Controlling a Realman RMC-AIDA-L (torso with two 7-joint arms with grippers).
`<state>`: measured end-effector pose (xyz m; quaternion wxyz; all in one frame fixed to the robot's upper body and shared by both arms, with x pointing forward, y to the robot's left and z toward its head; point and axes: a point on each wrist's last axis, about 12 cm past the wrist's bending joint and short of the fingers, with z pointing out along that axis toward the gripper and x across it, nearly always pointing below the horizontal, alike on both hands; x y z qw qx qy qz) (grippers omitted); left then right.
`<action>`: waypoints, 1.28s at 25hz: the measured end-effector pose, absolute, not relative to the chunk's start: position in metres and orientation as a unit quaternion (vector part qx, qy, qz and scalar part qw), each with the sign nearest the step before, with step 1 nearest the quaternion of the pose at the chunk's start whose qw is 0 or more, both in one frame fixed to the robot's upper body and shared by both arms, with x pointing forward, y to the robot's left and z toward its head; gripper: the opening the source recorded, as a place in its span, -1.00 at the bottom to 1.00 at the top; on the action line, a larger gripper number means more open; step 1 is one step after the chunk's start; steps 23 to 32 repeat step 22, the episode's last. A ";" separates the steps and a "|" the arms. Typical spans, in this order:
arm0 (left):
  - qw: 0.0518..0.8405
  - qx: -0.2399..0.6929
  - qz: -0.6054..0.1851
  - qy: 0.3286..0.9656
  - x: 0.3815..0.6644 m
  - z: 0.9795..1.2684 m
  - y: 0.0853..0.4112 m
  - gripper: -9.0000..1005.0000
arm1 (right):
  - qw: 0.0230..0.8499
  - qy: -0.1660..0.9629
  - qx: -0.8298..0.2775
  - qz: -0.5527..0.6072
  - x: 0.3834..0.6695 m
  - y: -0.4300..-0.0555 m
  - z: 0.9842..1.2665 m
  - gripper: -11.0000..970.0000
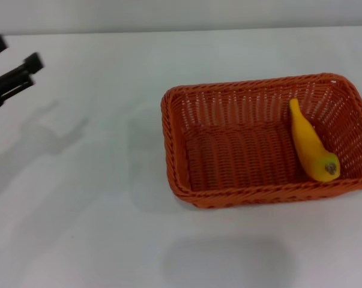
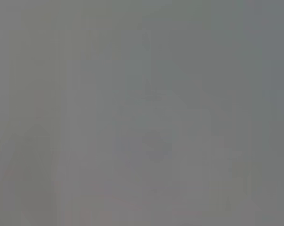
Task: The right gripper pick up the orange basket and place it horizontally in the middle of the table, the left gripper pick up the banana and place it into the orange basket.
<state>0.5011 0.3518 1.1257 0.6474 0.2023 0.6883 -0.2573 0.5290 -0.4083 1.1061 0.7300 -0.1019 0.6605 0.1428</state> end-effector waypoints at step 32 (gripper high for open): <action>0.791 -0.006 -0.113 0.601 0.426 1.063 0.402 0.77 | 0.749 0.659 0.011 0.072 0.524 -0.425 1.085 0.80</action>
